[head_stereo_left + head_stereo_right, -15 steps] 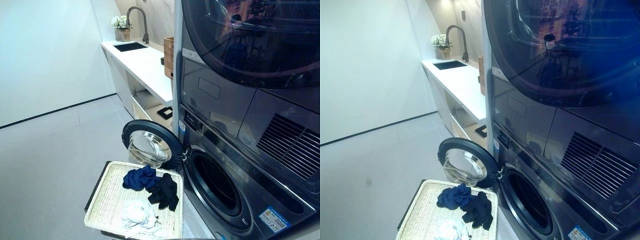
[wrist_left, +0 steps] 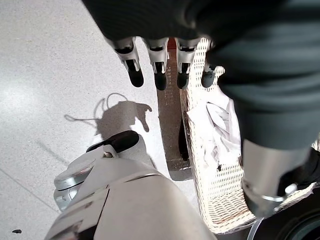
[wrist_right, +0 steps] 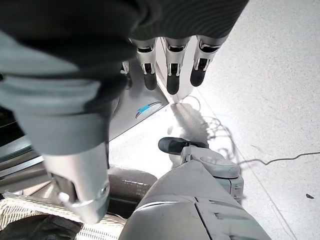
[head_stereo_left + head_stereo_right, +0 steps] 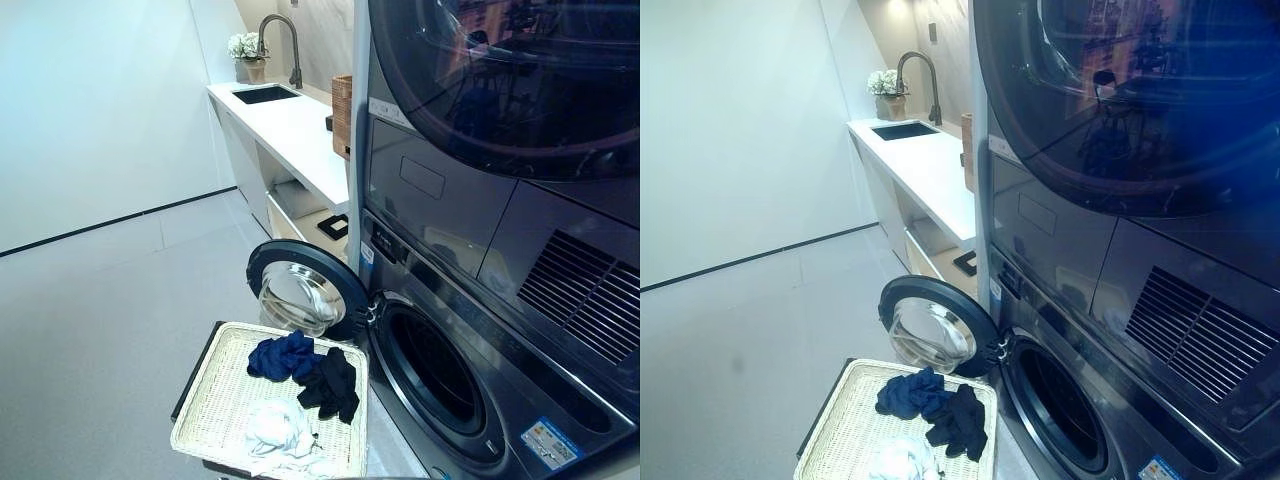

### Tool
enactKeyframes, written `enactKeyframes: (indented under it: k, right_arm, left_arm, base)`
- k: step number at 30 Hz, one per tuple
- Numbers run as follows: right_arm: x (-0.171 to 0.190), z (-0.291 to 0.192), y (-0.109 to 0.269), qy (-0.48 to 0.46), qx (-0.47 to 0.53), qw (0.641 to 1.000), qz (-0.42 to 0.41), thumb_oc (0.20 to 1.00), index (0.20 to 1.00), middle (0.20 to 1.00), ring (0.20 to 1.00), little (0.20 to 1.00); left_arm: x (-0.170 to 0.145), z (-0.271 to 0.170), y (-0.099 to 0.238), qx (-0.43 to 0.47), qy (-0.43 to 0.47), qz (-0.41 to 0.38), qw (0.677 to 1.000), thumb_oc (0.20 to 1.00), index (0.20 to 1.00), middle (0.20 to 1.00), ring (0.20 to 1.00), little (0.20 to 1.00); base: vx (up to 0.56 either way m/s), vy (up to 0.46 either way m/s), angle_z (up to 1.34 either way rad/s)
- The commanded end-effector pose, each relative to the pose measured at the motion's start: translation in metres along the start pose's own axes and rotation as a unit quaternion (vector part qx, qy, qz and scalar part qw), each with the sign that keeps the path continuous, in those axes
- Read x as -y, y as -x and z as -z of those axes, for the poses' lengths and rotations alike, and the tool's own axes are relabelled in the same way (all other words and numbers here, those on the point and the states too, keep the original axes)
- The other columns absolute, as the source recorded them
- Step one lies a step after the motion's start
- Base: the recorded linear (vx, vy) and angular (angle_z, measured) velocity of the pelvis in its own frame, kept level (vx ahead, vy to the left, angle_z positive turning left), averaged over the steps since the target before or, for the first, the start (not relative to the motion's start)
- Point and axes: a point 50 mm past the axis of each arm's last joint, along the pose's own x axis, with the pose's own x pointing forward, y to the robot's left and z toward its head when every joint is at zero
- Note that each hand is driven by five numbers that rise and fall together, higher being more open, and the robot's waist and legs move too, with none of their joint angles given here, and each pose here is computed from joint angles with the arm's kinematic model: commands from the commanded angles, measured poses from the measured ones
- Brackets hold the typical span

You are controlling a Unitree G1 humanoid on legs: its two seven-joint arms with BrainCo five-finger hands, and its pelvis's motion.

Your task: Put the clothes into the washing machine.

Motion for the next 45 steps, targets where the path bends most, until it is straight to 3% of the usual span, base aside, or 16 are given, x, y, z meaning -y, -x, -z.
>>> enactKeyframes:
  k: [1,8,13,15,16,18,19,22,23,24,25,26,28,33,40,45]
  right_arm:
    - [0.003,-0.026,-0.001,0.01,0.027,1.0,0.003,1.0,1.0,1.0,1.0,1.0]
    - [0.002,-0.056,0.001,-0.007,0.085,0.996,-0.007,1.0,1.0,1.0,1.0,1.0]
    - [0.001,-0.111,0.011,-0.022,0.184,0.983,-0.01,1.0,1.0,1.0,1.0,1.0]
    - [0.001,-0.124,0.015,-0.025,0.211,0.977,-0.01,1.0,1.0,1.0,1.0,1.0]
    - [0.001,-0.137,0.019,-0.03,0.236,0.971,-0.008,1.0,1.0,1.0,1.0,1.0]
    - [0.002,-0.146,0.022,-0.034,0.252,0.967,-0.007,1.0,1.0,1.0,1.0,1.0]
    - [0.005,-0.161,0.027,-0.039,0.273,0.961,-0.004,1.0,1.0,1.0,1.0,1.0]
    - [0.008,-0.175,0.033,-0.046,0.294,0.955,0.001,1.0,1.0,1.0,1.0,1.0]
    - [0.012,-0.183,0.037,-0.049,0.305,0.951,0.003,1.0,1.0,1.0,1.0,1.0]
    - [0.013,-0.185,0.038,-0.05,0.308,0.95,0.004,1.0,1.0,1.0,1.0,1.0]
    - [0.017,-0.193,0.042,-0.053,0.321,0.946,0.005,1.0,1.0,1.0,1.0,1.0]
    - [0.017,-0.194,0.043,-0.054,0.322,0.945,0.005,1.0,1.0,1.0,1.0,1.0]
    - [0.022,-0.209,0.051,-0.056,0.339,0.939,0.007,1.0,1.0,1.0,1.0,1.0]
    - [0.028,-0.232,0.065,-0.048,0.375,0.926,0.007,1.0,1.0,1.0,1.0,1.0]
    - [0.028,-0.261,0.084,-0.039,0.413,0.91,0.005,1.0,1.0,1.0,1.0,1.0]
    - [0.034,-0.284,0.103,-0.025,0.449,0.893,0.008,1.0,1.0,1.0,1.0,1.0]
  left_arm:
    - [-0.018,-0.032,-0.003,0.038,-0.001,-0.031,0.999,1.0,1.0,1.0,1.0,1.0]
    - [-0.026,-0.062,-0.003,0.102,0.015,-0.093,0.99,1.0,1.0,1.0,1.0,1.0]
    - [-0.044,-0.128,0.008,0.241,0.054,-0.19,0.95,1.0,1.0,1.0,1.0,1.0]
    - [-0.051,-0.152,0.018,0.294,0.062,-0.229,0.926,1.0,1.0,1.0,1.0,1.0]
    - [-0.058,-0.175,0.03,0.349,0.061,-0.275,0.894,1.0,1.0,1.0,1.0,1.0]
    - [-0.064,-0.19,0.04,0.383,0.057,-0.299,0.872,1.0,1.0,1.0,1.0,1.0]
    - [-0.074,-0.216,0.057,0.433,0.049,-0.339,0.833,1.0,1.0,1.0,1.0,1.0]
    - [-0.082,-0.242,0.076,0.48,0.047,-0.377,0.791,1.0,1.0,1.0,1.0,1.0]
    - [-0.085,-0.255,0.088,0.506,0.028,-0.403,0.762,1.0,1.0,1.0,1.0,1.0]
    - [-0.086,-0.259,0.091,0.512,0.021,-0.41,0.754,1.0,1.0,1.0,1.0,1.0]
    - [-0.088,-0.272,0.103,0.539,-0.024,-0.439,0.718,1.0,1.0,1.0,1.0,1.0]
    - [-0.088,-0.274,0.105,0.542,-0.033,-0.443,0.714,1.0,1.0,1.0,1.0,1.0]
    - [-0.092,-0.295,0.123,0.568,-0.097,-0.475,0.666,1.0,1.0,1.0,1.0,1.0]
    - [-0.095,-0.322,0.145,0.586,-0.173,-0.504,0.61,1.0,1.0,1.0,1.0,1.0]
    - [-0.101,-0.344,0.154,0.557,-0.265,-0.504,0.605,1.0,1.0,1.0,1.0,1.0]
    - [-0.102,-0.357,0.157,0.536,-0.302,-0.478,0.627,1.0,1.0,1.0,1.0,1.0]
  base:
    - [0.0,0.0,0.0]
    - [-0.02,0.0,0.01]
    - [-0.16,-0.007,0.05]
    - [-0.1,-0.008,0.06]
    - [-0.11,-0.007,0.06]
    - [-0.1,-0.006,0.05]
    - [-0.1,-0.003,0.06]
    - [-0.09,-0.002,0.01]
    - [-0.08,-0.006,-0.01]
    - [-0.11,-0.015,-0.02]
    - [-0.07,-0.014,-0.02]
    - [-0.09,-0.02,-0.02]
    - [-0.09,-0.013,-0.03]
    - [-0.08,-0.013,-0.04]
    - [-0.03,-0.021,-0.01]
    - [-0.01,0.019,0.05]
